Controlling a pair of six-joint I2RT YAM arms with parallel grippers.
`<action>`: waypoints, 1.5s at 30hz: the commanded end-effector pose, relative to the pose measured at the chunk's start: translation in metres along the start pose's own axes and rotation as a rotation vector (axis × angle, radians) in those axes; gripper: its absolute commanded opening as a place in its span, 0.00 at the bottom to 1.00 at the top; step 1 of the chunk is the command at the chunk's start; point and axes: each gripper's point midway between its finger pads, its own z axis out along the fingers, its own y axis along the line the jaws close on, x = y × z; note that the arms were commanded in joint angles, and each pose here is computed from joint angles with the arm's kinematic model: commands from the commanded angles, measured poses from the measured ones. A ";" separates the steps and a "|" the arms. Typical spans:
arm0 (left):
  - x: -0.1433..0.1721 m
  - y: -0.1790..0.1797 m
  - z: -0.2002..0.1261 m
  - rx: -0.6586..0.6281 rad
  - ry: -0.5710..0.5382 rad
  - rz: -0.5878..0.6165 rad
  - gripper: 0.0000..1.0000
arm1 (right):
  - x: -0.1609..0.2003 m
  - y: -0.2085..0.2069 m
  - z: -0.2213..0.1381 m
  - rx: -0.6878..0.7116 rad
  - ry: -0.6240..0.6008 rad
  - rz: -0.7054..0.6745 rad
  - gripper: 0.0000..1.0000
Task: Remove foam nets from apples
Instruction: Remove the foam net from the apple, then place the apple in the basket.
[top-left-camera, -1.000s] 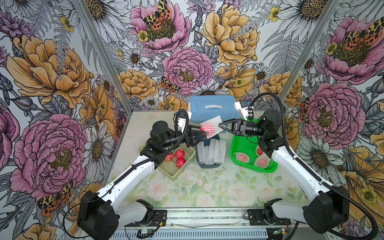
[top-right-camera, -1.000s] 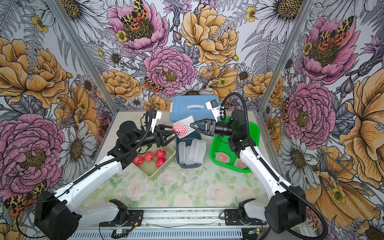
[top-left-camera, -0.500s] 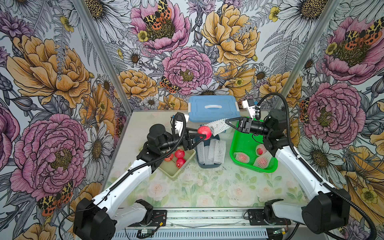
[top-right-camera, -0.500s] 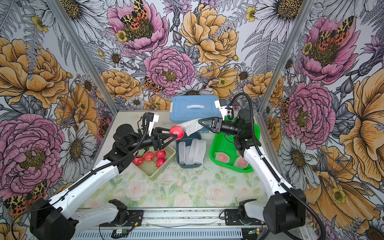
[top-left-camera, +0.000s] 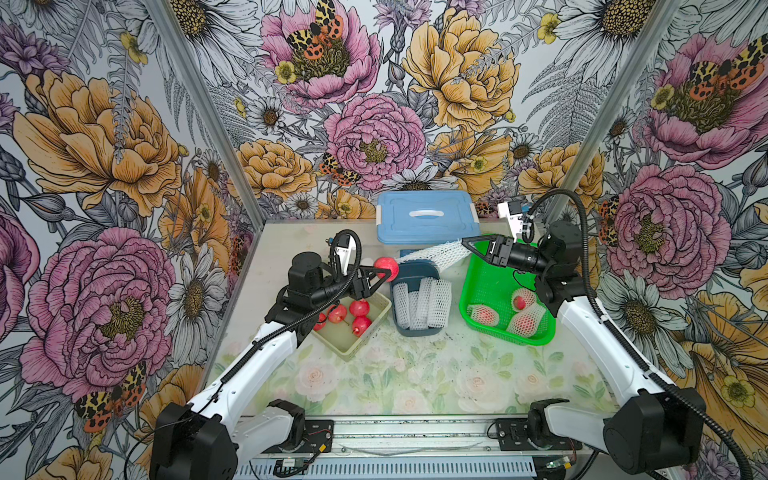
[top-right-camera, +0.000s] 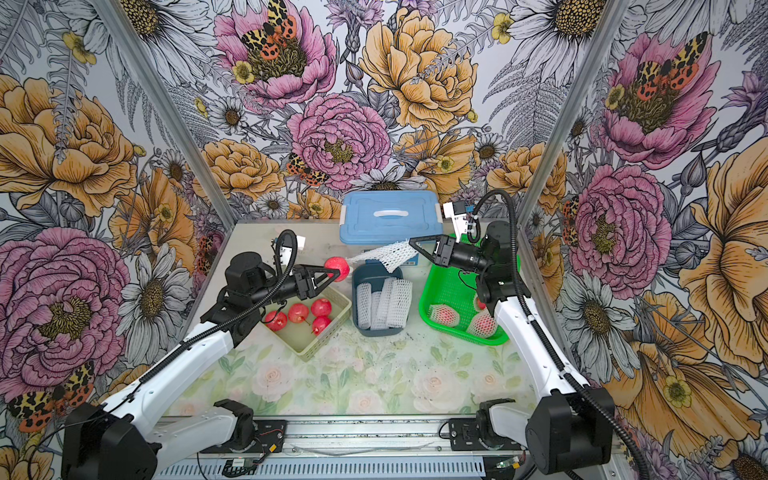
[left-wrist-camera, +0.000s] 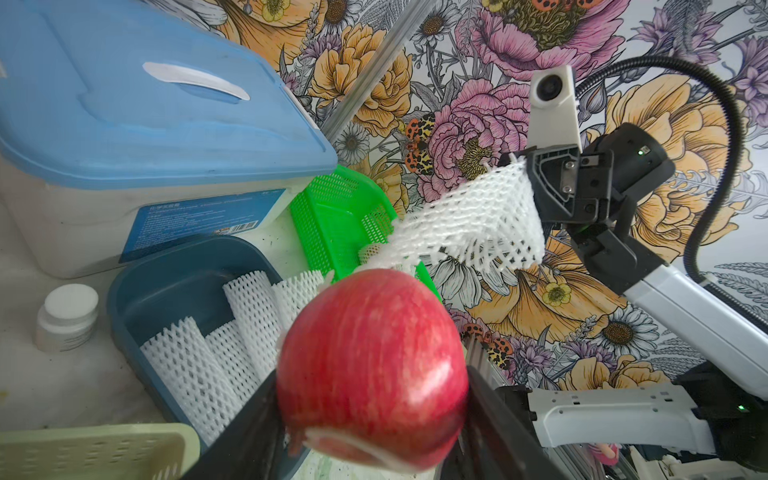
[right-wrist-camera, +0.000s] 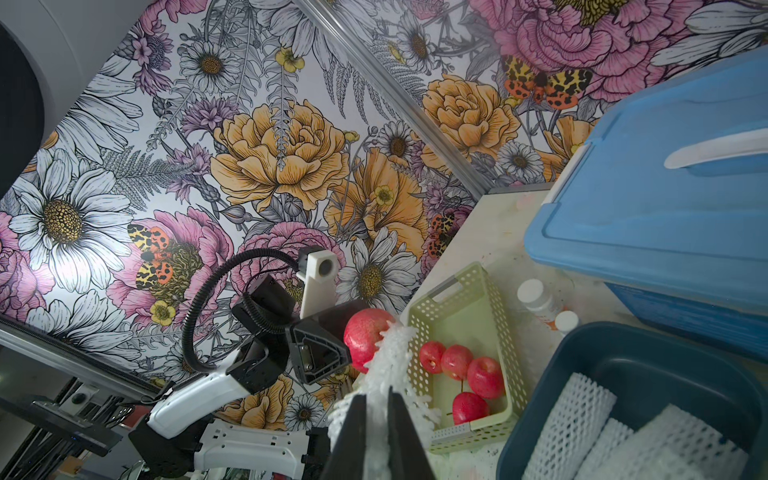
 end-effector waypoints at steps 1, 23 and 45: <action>-0.002 -0.013 0.003 0.042 0.003 0.014 0.57 | 0.000 0.006 0.004 -0.009 -0.002 -0.051 0.14; 0.036 0.047 0.026 -0.179 0.057 -0.125 0.70 | 0.072 -0.053 0.074 0.100 0.122 0.037 0.14; 0.066 0.137 -0.065 -0.586 -0.121 -0.311 0.93 | 0.124 -0.074 0.197 0.087 0.197 0.041 0.13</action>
